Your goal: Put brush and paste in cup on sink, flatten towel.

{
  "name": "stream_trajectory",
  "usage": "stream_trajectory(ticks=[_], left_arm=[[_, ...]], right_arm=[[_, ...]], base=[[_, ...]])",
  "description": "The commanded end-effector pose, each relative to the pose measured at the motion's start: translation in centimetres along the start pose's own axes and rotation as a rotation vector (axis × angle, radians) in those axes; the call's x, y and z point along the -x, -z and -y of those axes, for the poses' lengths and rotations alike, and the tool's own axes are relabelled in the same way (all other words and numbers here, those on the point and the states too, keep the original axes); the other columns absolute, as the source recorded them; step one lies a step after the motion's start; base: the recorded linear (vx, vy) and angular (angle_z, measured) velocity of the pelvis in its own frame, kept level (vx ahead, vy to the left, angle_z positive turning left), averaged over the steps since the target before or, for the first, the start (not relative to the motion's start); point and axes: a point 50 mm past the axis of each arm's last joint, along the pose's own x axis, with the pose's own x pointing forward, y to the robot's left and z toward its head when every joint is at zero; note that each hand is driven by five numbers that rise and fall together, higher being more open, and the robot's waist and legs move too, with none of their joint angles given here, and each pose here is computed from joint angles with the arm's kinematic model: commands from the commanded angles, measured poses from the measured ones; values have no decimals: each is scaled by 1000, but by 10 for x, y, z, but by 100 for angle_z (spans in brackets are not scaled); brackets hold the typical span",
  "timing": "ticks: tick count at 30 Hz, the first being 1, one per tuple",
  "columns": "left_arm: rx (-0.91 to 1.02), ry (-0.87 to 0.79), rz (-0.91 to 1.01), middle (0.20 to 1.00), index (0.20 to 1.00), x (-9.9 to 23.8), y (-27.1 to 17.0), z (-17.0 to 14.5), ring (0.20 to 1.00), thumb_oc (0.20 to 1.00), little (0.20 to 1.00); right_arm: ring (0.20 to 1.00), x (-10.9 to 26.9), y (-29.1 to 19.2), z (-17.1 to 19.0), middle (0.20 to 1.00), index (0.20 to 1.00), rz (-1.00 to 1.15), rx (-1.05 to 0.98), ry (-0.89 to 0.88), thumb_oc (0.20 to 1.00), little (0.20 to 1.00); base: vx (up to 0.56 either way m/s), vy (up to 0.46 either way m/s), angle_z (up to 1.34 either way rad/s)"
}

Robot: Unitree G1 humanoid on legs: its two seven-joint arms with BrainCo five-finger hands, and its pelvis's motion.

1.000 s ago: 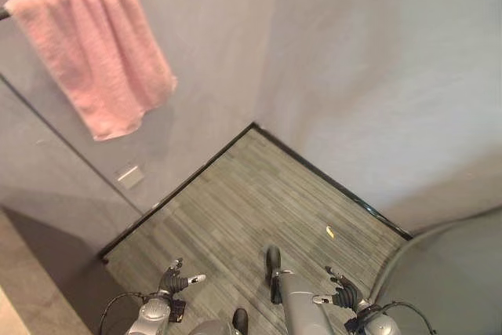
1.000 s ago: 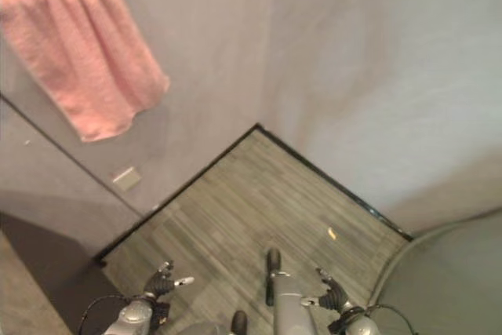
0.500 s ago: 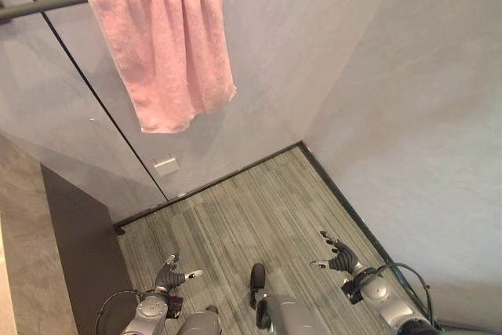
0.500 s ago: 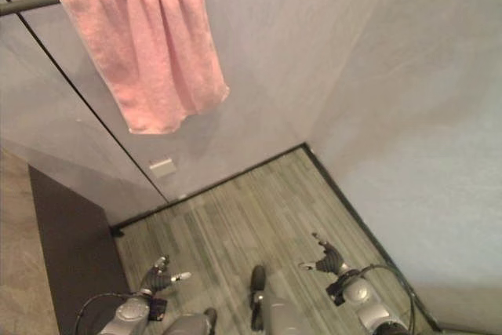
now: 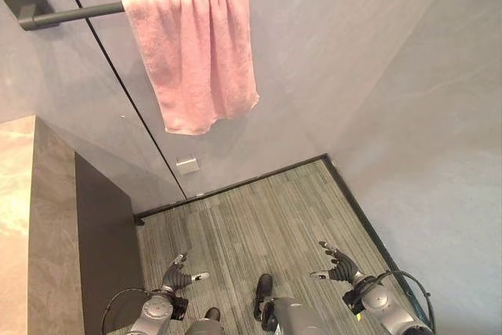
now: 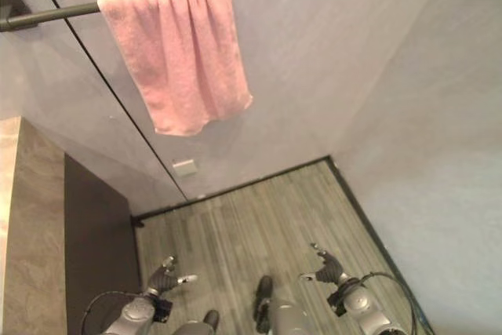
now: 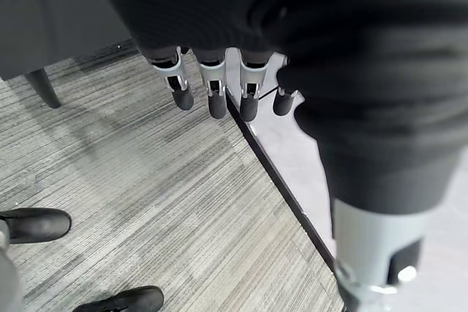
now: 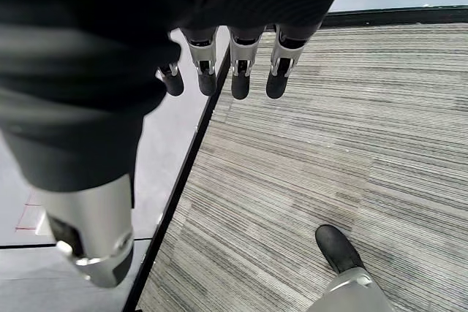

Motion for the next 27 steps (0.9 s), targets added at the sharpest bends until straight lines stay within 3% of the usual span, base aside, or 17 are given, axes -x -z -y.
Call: stream_trajectory(ticks=[1, 11, 27], left_arm=[[-8, -24, 63, 1000, 1000, -3, -13, -6, 1000, 1000, 1000], [2, -14, 97, 1000, 1000, -10, -31, 5, 1000, 1000, 1000], [-48, -35, 78, 1000, 1000, -3, -16, -9, 1000, 1000, 1000]], right_arm=[[1000, 13, 5, 8, 1000, 1000, 37, -7, 42, 1000, 1000], [1000, 22, 24, 16, 1000, 1000, -49, -4, 118, 1000, 1000], [1000, 17, 18, -5, 1000, 1000, -37, -6, 45, 1000, 1000]], base=[[18, -112, 36], [67, 24, 66], [138, 174, -28]])
